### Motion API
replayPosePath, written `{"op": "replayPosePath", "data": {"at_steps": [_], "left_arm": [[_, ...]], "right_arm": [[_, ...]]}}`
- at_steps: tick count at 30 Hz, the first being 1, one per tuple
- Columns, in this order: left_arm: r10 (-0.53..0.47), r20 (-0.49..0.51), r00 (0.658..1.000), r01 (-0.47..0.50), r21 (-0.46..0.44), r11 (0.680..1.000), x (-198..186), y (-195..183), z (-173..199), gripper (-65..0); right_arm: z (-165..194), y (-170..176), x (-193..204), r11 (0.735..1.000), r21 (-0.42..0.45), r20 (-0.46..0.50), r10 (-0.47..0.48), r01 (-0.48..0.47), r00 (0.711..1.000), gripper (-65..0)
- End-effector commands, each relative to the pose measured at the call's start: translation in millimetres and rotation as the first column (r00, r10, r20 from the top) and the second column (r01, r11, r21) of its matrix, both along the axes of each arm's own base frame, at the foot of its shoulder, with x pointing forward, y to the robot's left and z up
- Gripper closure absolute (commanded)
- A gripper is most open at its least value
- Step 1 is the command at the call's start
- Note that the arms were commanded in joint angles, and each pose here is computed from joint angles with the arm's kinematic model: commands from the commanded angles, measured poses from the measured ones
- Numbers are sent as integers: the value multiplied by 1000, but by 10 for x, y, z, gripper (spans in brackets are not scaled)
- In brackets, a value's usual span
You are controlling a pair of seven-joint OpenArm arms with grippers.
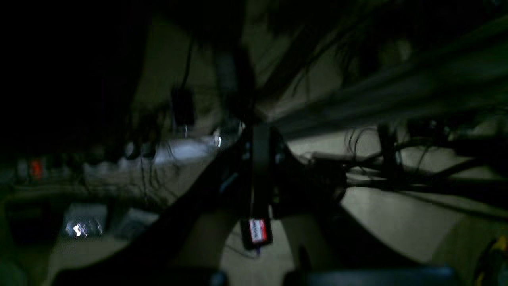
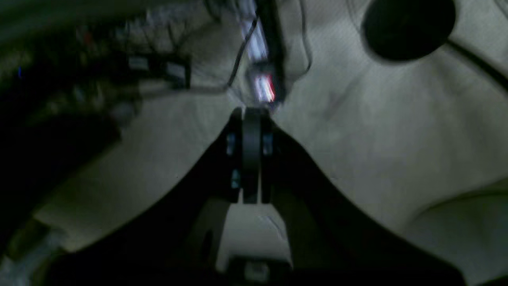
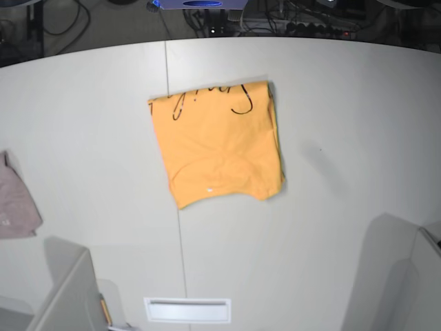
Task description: Fold the T-shirt properly
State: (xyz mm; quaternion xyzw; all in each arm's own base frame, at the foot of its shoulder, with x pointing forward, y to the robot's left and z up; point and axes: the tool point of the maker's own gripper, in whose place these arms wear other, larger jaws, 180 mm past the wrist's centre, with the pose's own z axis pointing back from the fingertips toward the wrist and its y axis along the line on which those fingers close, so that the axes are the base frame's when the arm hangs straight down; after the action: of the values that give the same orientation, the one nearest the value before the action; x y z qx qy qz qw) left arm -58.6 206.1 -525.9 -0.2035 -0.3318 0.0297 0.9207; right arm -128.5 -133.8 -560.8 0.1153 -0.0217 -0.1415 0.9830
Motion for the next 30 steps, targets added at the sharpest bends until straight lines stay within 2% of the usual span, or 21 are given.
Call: {"op": "replayPosePath", "data": {"at_steps": [1,4,7,8,10,11,13,15,18,20,25,30], "left_arm": [[27,-12,1000,-26,32,999,-50,118,-44,0],[91,-92,992,-80,122,989,-115,275,-345,0],[155,-162,975,-122,194,973,-122,421,-564,0],[172,-178,969,-132,220,967,-111,457,-620,0],[191,-194,962,-136,262,955,-74,435,-712,0],[174,-211,962,-112,278,954,-60,402,-759,0],[74,-297,952,18,296,955,-95,294,-887,0],[-20,-377,926,151,322,935,-83,170,-1025,0],[-114,-397,911,267,356,896,42,8,-1122,0],[-115,-391,913,271,372,888,86,-42,-1142,0],[-115,-372,921,261,371,891,219,-118,-1163,0],[-111,-362,925,255,377,890,259,-109,-1162,0]], "right_arm": [[-72,-23,27,1000,10,-6,29,-29,1000,0],[-419,17,74,988,50,-85,149,-145,985,0],[-684,-9,40,963,67,-169,269,-261,948,0],[-753,-40,63,954,58,-173,298,-293,939,0],[-845,-5,103,948,36,-145,318,-316,937,0],[-875,22,159,947,20,-114,321,-321,940,0],[-899,70,247,949,-3,-64,316,-317,947,0],[-914,164,344,945,3,-39,326,-326,944,0],[-915,193,355,933,11,-34,359,-358,933,0],[-915,196,351,924,14,-33,383,-382,923,0],[-913,154,333,910,13,-36,414,-414,909,0],[-911,151,319,915,12,-39,403,-403,914,0]]}}
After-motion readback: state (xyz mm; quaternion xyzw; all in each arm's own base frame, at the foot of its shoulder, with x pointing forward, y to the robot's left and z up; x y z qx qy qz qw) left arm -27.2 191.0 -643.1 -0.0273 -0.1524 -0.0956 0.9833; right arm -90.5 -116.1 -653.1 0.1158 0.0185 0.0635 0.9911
